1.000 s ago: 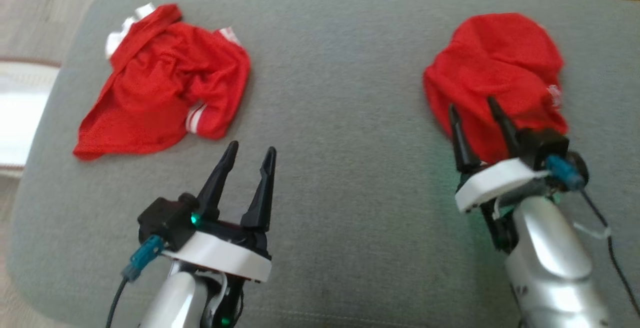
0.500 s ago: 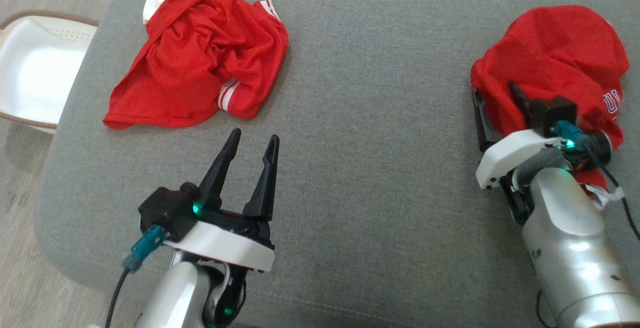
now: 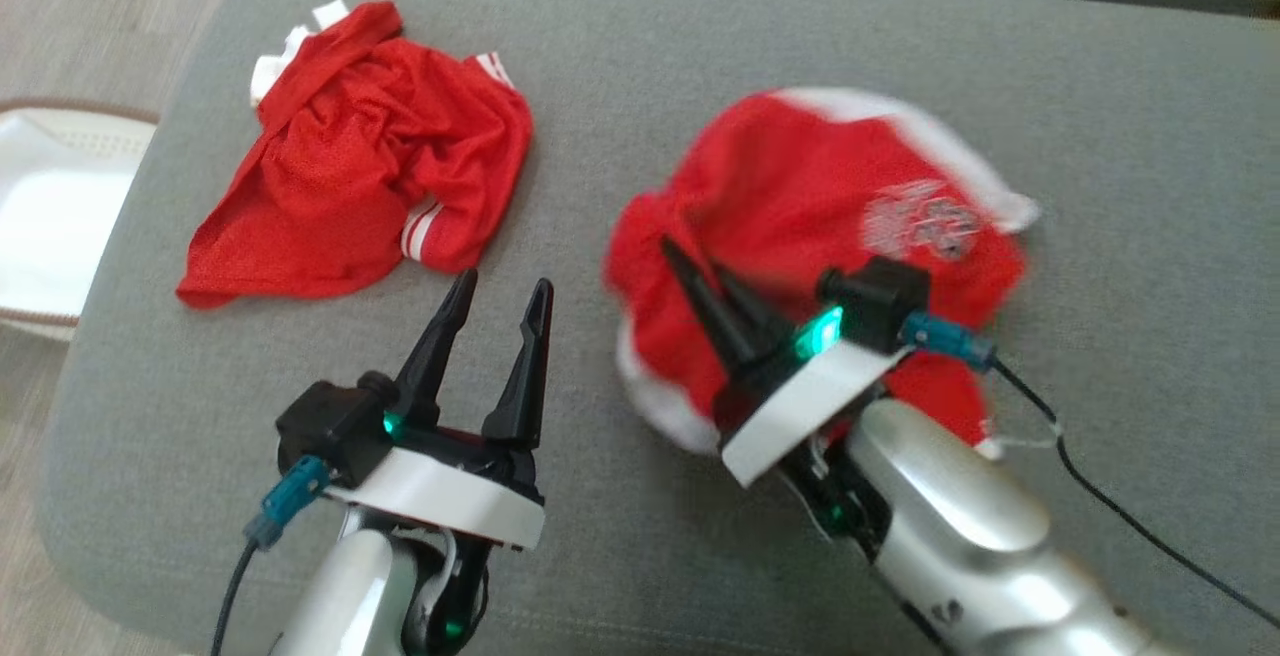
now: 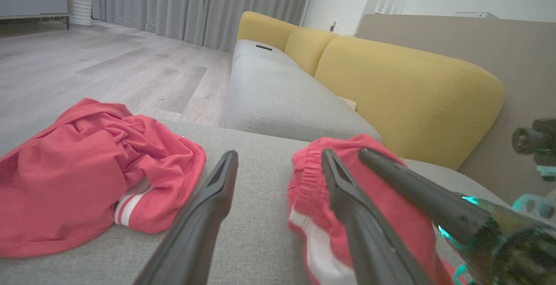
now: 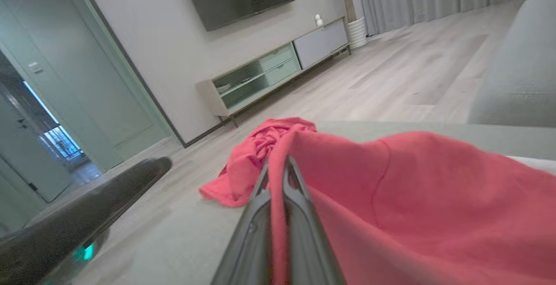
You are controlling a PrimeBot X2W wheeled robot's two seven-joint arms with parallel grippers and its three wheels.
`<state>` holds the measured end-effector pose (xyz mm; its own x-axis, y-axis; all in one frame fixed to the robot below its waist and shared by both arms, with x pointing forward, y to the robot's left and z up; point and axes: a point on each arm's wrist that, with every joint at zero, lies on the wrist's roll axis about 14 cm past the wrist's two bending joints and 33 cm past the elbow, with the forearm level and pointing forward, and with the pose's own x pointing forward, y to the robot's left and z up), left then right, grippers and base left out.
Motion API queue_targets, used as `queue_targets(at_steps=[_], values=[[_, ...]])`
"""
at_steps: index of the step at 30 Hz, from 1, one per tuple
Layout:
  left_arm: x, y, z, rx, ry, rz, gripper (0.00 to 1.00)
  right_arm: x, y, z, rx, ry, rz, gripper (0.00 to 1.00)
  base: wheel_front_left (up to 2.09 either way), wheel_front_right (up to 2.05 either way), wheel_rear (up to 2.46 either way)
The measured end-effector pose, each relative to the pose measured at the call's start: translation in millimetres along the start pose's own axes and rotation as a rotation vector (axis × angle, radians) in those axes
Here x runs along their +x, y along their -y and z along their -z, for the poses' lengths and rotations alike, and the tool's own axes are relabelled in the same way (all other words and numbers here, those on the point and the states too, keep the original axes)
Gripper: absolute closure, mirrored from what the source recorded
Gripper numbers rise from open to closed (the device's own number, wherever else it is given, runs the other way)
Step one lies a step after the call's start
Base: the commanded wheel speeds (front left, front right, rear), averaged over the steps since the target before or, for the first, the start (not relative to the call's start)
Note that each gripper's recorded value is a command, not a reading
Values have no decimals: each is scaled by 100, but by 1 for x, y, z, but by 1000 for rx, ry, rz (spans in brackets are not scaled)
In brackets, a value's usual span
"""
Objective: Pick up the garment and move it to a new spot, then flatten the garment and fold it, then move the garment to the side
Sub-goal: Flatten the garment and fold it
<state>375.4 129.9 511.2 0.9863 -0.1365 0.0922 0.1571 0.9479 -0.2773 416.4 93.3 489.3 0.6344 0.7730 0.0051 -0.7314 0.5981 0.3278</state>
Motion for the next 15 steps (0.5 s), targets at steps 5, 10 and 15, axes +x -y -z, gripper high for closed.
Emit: queue_targets(at_steps=[5,10,15], values=[[0,6,-5,-2,15,17,0,-20,-4,7,16,-48,-38,100,0,0,0],[-2,3,0,-1,0,9,0,-21,28,29,-10,-151,21,100,0,0,0],[-4,-3,5,0,-16,-11,0,-13,56,41,-61,-217,71,100,0,0,0]])
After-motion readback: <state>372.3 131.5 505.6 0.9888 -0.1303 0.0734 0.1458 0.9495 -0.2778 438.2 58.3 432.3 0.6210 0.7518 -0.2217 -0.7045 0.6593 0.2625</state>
